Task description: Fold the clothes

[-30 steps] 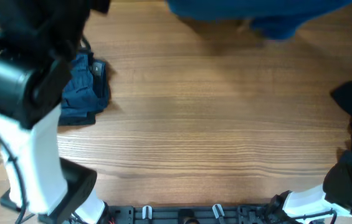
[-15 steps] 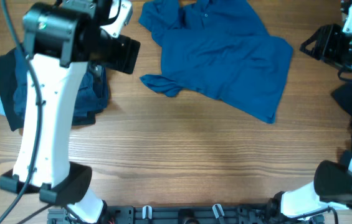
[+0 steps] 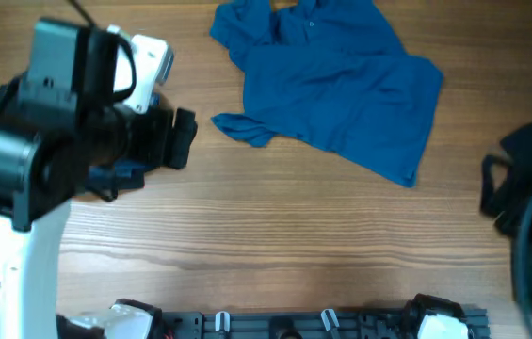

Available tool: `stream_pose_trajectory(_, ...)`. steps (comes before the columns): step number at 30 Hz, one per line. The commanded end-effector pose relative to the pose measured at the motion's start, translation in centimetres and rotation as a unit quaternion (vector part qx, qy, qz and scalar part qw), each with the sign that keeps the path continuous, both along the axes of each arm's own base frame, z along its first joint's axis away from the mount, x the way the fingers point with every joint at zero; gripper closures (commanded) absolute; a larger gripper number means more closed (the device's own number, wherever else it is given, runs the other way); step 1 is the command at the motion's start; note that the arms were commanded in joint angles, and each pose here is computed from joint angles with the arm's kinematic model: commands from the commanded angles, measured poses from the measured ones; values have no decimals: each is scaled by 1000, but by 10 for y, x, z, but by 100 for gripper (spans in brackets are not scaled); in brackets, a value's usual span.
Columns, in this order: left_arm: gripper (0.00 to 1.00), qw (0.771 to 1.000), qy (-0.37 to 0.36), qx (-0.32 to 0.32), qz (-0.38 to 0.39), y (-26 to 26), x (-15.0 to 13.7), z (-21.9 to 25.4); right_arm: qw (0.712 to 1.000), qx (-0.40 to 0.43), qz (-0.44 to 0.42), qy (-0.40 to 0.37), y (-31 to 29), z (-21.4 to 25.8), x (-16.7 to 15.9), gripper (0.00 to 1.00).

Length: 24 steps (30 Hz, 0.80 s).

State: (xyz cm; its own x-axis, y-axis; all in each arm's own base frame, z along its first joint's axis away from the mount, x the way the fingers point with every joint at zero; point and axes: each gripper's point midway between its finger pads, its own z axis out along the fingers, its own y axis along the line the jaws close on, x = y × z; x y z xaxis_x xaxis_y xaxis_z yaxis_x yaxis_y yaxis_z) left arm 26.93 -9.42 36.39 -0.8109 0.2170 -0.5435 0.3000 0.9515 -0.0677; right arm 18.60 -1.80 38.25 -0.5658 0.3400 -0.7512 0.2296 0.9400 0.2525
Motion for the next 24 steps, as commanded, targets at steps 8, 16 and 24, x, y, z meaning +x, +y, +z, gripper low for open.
stream_pose_trajectory(8,2,985,150,-58,58,-57,118,-238,950,203,-10,235,7,-235,110,21)
stream_pose_trajectory(16,7,988,153,-15,13,-62,155,-321,925,232,12,299,12,-287,126,21)
stream_pose_trajectory(24,85,986,168,-1,-7,-60,152,-341,926,232,12,299,12,-287,126,21)
